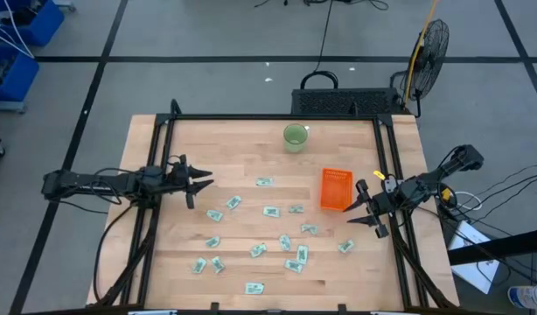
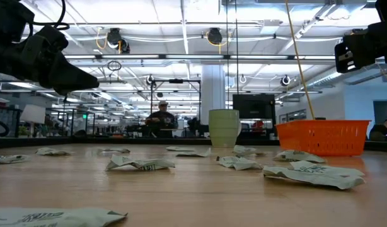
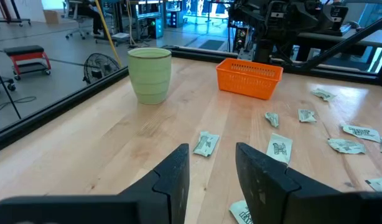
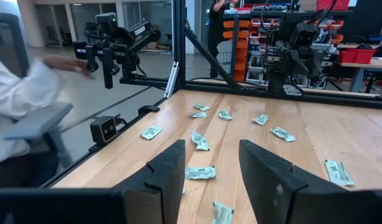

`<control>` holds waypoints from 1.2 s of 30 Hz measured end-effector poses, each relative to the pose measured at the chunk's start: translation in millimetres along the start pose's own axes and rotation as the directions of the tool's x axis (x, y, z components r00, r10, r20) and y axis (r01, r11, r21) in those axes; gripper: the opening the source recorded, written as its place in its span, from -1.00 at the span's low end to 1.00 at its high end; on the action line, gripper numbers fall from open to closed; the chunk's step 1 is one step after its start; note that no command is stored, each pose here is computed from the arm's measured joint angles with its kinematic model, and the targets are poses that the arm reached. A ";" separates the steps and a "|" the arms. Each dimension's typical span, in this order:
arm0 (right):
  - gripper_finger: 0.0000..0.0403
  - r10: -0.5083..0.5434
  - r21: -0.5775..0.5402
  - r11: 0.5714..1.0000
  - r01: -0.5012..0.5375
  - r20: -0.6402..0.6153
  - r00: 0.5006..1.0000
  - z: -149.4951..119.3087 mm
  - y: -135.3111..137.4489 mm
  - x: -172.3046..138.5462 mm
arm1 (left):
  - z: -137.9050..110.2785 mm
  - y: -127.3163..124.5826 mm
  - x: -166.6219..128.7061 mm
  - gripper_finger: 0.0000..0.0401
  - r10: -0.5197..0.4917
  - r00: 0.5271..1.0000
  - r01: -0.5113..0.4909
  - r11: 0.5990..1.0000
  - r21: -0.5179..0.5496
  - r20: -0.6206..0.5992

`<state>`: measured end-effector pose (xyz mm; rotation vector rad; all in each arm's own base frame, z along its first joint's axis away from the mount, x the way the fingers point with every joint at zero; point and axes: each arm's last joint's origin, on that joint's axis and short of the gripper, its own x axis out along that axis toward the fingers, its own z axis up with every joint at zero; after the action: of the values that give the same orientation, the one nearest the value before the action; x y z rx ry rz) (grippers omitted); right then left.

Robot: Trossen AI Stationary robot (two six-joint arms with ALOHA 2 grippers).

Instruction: Pick and place Stevia / Truvia into bins

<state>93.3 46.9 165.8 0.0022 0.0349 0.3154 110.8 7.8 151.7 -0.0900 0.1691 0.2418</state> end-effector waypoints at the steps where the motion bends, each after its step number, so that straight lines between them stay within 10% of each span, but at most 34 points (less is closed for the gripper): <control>1: -0.29 0.000 0.000 1.000 0.000 0.000 1.000 0.0 0.0 0.0 | -0.1 0.0 0.0 -0.32 0.000 1.000 0.000 1.000 0.000 0.000; 21: -0.29 0.000 0.000 1.000 0.000 0.000 1.000 0.0 0.0 0.0 | 7.0 3.6 -0.5 -0.32 0.139 0.987 -0.138 0.990 -0.023 0.080; 36: -0.29 -0.010 0.144 0.989 -0.017 0.182 0.983 17.9 -0.3 -1.6 | 40.8 6.9 -10.1 -0.32 0.302 0.864 -0.339 0.940 0.022 0.402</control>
<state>92.5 46.1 183.7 0.1757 -0.1240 0.3143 105.8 16.6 193.1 0.0823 -0.2115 0.5806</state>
